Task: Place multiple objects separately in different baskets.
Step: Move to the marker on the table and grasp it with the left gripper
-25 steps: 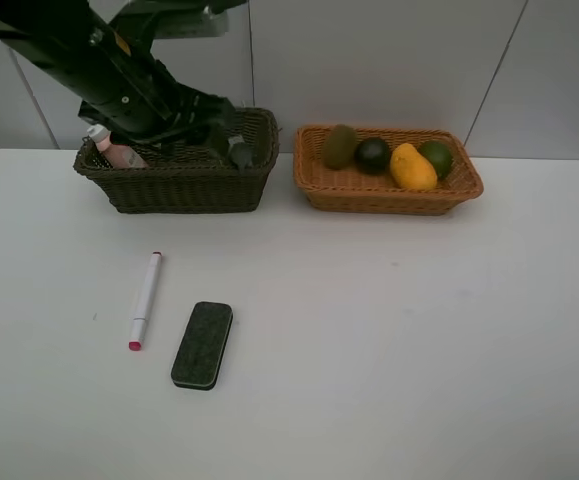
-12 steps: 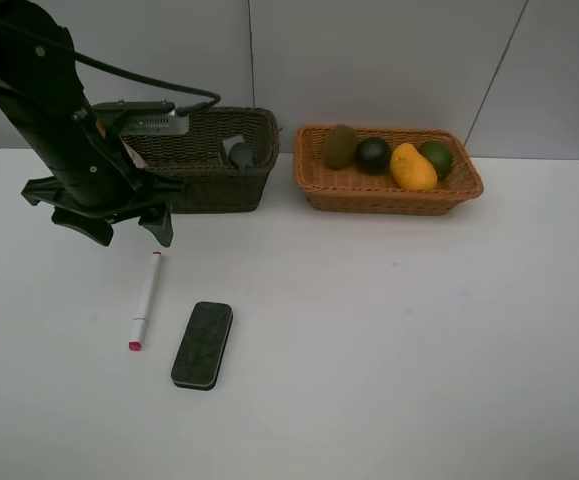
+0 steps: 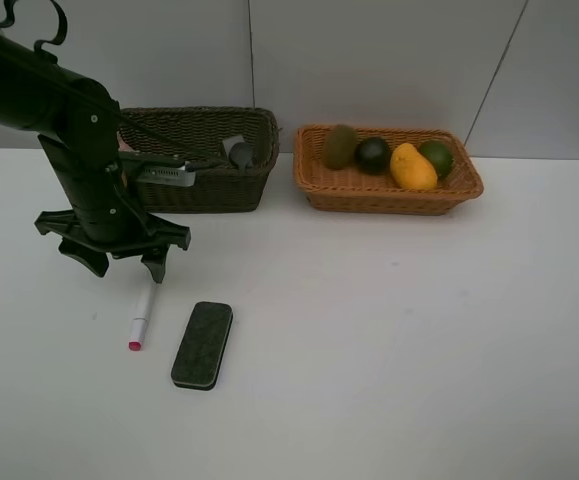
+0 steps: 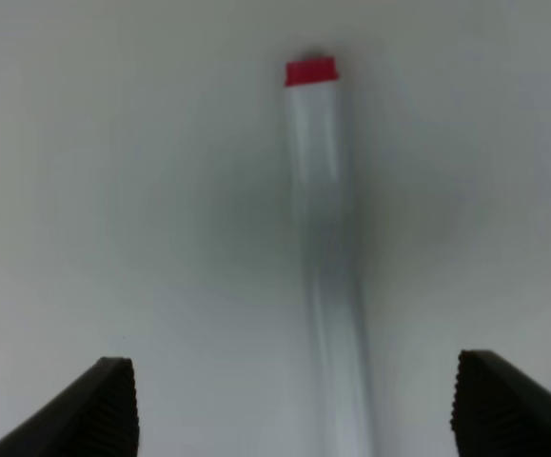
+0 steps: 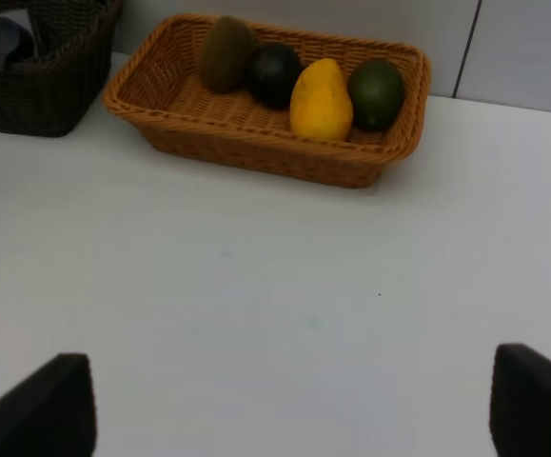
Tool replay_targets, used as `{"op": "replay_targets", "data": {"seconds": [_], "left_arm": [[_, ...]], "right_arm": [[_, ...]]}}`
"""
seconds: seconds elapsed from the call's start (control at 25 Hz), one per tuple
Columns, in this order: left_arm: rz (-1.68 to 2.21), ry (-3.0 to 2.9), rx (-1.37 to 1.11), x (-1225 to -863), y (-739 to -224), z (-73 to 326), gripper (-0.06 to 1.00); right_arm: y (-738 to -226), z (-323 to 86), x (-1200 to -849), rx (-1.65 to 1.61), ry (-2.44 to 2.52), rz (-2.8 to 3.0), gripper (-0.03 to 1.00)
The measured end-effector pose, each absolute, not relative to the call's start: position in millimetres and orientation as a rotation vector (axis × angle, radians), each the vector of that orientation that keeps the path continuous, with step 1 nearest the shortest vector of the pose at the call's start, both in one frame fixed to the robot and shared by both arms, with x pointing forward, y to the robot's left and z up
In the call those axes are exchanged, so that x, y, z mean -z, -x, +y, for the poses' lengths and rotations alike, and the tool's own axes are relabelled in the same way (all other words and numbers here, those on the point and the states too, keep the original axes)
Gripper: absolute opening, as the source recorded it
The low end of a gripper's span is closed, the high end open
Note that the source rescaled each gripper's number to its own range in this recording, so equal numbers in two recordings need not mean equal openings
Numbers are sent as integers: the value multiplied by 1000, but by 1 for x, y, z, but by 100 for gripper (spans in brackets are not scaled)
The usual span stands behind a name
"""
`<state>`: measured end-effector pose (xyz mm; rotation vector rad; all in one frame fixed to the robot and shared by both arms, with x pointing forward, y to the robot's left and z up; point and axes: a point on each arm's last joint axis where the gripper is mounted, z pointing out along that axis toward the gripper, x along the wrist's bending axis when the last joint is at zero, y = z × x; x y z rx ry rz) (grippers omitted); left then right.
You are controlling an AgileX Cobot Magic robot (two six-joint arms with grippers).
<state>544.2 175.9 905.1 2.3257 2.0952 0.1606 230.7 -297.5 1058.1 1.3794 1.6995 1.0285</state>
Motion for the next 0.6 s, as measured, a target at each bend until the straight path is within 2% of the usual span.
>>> {"op": "replay_targets", "data": {"seconds": [0.6], "left_arm": [[2014, -2272, -206, -882, -544, 182, 86]], "right_arm": [[-231, -298, -1058, -1029, -1379, 1699, 100]]}}
